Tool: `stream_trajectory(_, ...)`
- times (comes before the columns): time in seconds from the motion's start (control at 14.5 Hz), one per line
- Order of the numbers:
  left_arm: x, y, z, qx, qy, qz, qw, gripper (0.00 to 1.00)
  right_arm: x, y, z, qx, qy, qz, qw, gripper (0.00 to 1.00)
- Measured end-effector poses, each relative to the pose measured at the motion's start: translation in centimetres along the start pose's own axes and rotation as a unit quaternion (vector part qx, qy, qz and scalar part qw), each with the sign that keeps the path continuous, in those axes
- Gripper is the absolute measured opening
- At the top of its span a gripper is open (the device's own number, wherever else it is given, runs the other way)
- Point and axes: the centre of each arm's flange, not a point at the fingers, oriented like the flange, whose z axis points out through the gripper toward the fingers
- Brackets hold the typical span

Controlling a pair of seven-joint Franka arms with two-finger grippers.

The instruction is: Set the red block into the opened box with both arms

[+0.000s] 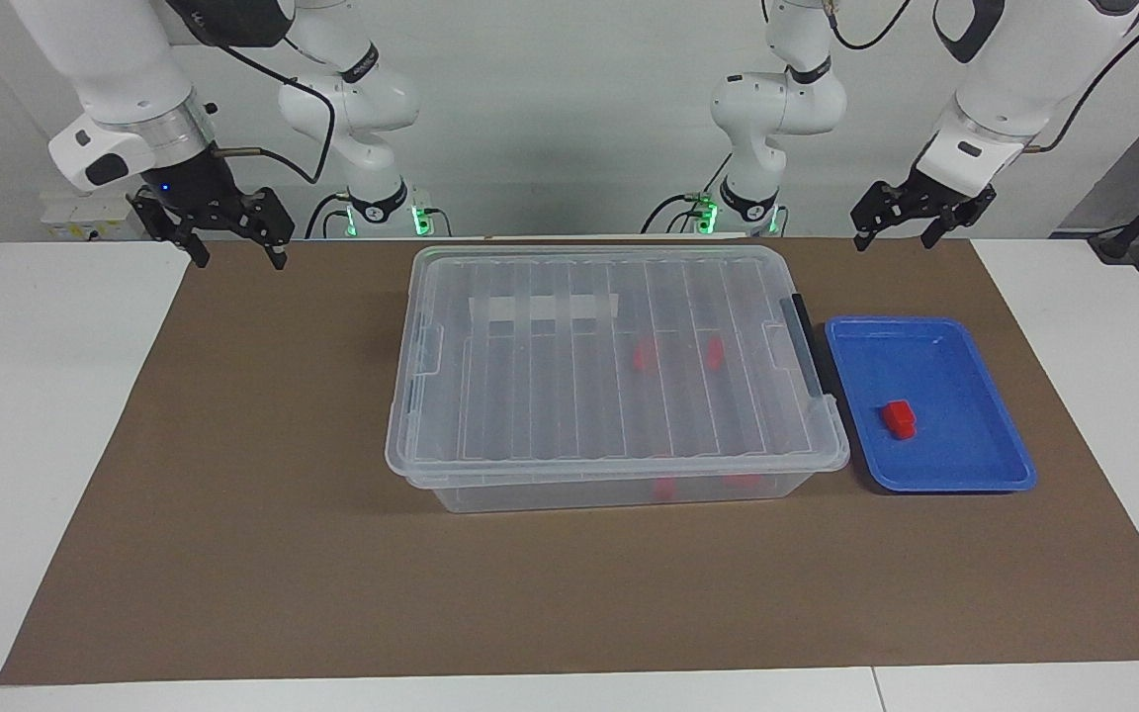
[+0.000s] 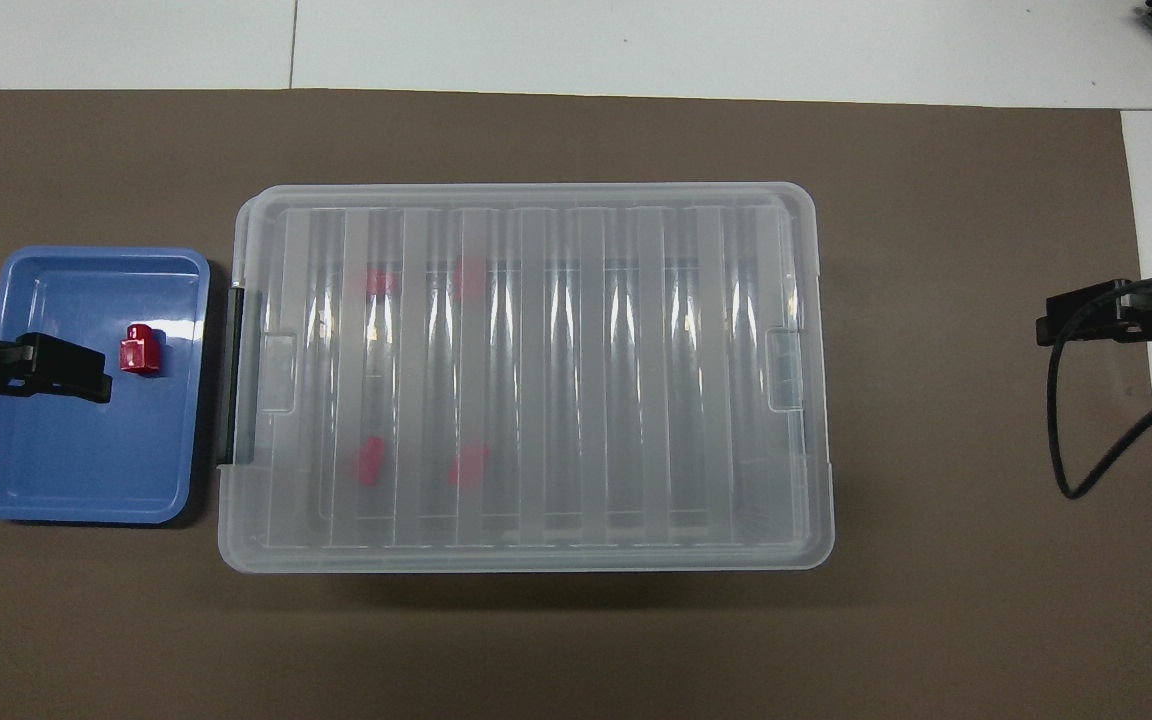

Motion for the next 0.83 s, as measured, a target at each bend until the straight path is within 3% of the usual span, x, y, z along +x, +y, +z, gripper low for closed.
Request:
stream_trajectory(0.48,0.0,0.0,0.0,0.000,0.000,0.000,1.000,1.00,0.2,-0.5,0.9,0.001,0.004,-0.004,1.000,1.00)
stream_trajectory(0.83,0.0,0.0,0.0,0.000,0.000,0.000,1.000,1.00,-0.2,-6.9,5.8,0.005,0.024,-0.046,0.999,1.00)
